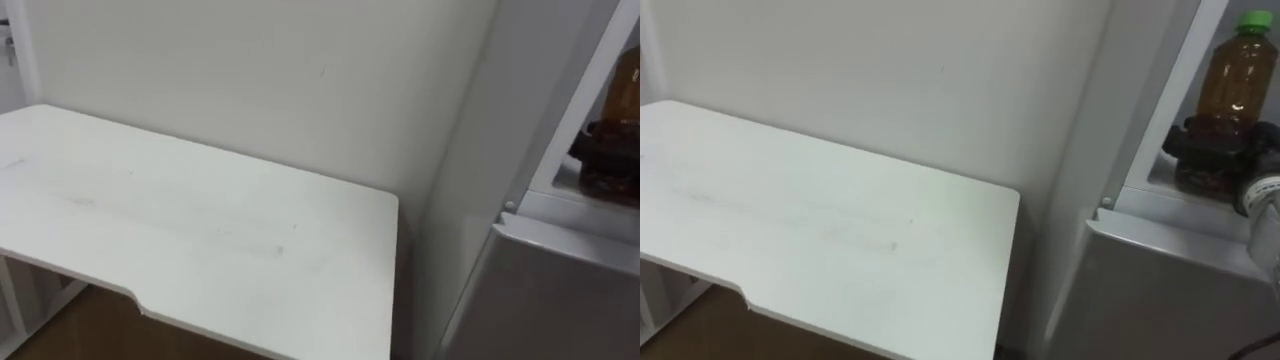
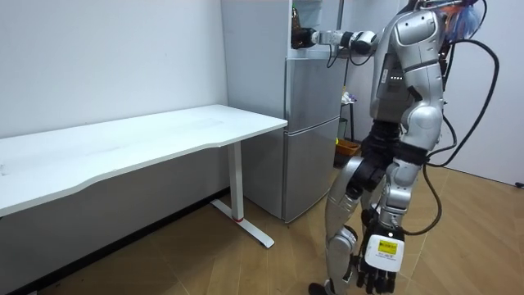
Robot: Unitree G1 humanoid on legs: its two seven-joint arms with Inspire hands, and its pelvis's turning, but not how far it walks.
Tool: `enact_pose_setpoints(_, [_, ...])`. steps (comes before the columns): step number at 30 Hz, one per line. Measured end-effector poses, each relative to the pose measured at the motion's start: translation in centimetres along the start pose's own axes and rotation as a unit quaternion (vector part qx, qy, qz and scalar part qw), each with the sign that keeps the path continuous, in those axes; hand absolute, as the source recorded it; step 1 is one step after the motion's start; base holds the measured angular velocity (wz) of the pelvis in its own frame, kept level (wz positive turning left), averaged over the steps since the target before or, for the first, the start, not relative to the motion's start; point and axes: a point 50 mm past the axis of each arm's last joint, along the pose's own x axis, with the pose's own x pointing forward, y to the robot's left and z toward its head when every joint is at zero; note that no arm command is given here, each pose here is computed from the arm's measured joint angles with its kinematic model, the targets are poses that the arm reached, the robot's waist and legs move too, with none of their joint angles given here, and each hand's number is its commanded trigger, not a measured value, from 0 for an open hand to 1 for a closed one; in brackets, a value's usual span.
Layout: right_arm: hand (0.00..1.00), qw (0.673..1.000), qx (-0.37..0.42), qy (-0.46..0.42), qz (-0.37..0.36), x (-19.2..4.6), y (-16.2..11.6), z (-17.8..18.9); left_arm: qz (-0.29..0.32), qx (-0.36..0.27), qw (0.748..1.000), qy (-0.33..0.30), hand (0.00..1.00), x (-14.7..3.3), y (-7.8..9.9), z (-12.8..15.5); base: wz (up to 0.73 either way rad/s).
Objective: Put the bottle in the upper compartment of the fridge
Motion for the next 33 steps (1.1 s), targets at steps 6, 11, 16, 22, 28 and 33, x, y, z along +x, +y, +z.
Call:
enact_pose_setpoints(6, [0.00,1.000,0.020,-0.005,-0.022,0.1,-0.8,-0.5,0.008,-0.001,1.000,-0.028,0.00,-0.1,0.3,1.5,-0.09])
enact_pose_setpoints(11, [0.00,0.998,0.047,-0.017,-0.032,0.2,-0.9,-0.4,0.019,0.014,0.999,-0.041,0.00,-0.1,1.0,2.2,-0.04])
enact_pose_setpoints(16, [0.00,0.998,0.051,-0.041,-0.026,0.3,-0.6,0.6,0.012,0.010,0.999,-0.048,0.00,-0.1,0.9,2.7,-0.06])
enact_pose_setpoints(22, [0.00,0.997,0.051,-0.049,-0.012,0.3,-0.4,0.8,0.007,-0.001,0.998,-0.067,0.00,-0.1,0.6,3.9,-0.04])
enact_pose_setpoints(28, [0.00,0.998,0.045,-0.049,-0.003,0.3,-0.4,0.7,0.002,0.006,0.996,-0.085,0.00,-0.2,0.2,5.0,0.00])
enact_pose_setpoints(33, [0.00,0.998,0.038,-0.049,0.004,0.3,-0.4,0.6,0.000,0.009,0.996,-0.086,0.00,-0.3,0.1,5.0,0.00])
